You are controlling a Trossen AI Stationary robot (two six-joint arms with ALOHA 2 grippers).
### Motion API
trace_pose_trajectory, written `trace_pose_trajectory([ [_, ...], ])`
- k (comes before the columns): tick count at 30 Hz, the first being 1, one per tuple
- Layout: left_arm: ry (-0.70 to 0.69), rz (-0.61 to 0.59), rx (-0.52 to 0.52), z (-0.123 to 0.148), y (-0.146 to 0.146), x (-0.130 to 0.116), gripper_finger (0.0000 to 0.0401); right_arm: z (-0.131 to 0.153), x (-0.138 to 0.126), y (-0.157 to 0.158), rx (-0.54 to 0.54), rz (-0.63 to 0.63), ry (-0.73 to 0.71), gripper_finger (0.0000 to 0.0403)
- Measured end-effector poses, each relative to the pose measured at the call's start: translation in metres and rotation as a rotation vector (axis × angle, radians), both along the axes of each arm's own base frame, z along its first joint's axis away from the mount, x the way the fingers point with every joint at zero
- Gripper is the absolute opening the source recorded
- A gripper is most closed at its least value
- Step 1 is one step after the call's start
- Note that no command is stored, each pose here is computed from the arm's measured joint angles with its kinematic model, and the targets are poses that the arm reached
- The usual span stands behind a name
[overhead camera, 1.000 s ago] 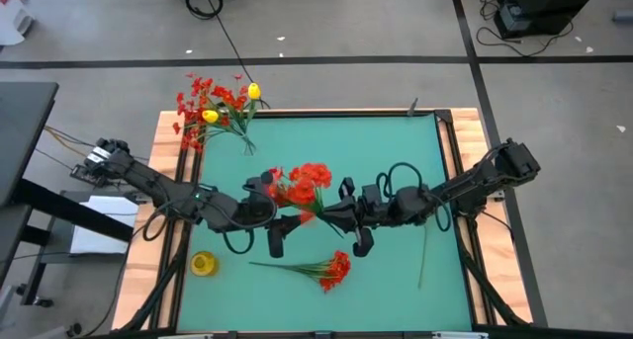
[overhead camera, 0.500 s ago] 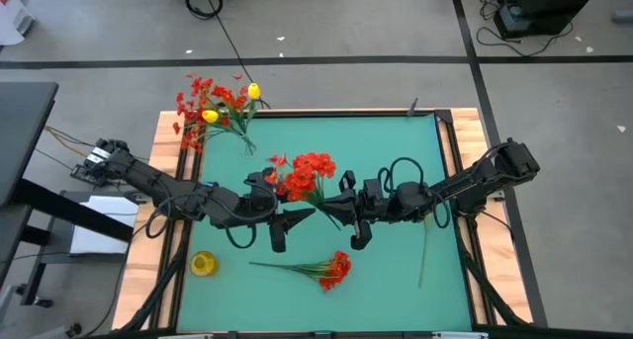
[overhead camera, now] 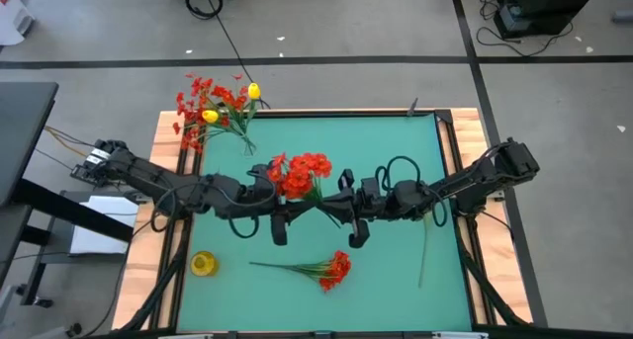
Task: Sort flowers into vase by color
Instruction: Put the top red flowers into the yellow vase
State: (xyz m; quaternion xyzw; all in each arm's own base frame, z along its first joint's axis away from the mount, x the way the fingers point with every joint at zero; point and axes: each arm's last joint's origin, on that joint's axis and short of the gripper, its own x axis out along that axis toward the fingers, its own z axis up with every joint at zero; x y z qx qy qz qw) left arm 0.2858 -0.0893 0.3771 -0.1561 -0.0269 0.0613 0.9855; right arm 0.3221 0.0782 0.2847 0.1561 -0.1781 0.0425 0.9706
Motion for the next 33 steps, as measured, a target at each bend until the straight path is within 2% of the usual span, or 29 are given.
trace_pose_trajectory([
  [3, 0.004, 0.006, 0.012, 0.0, 0.001, 0.0, 0.0107, 0.0, 0.001, -0.002, -0.002, -0.003, 0.003, 0.0019],
  [8, 0.037, 0.008, 0.142, -0.002, 0.001, 0.0, 0.0017, -0.003, 0.002, -0.004, 0.012, -0.01, 0.037, 0.0045],
  [13, 0.119, -0.011, 0.216, -0.005, -0.001, -0.008, 0.0013, -0.011, 0.005, -0.006, 0.023, -0.061, 0.12, 0.0103],
  [19, 0.287, -0.069, 0.203, -0.008, -0.006, -0.041, 0.001, -0.024, 0.008, -0.01, 0.095, -0.095, 0.252, 0.0155],
  [26, 0.423, -0.086, 0.261, -0.007, -0.018, -0.096, 0.0009, -0.033, 0.009, -0.012, 0.151, -0.09, 0.341, 0.016],
  [33, 0.467, -0.262, 0.24, -0.004, -0.031, -0.15, 0.0009, -0.034, 0.009, -0.012, 0.207, -0.082, 0.352, 0.016],
])
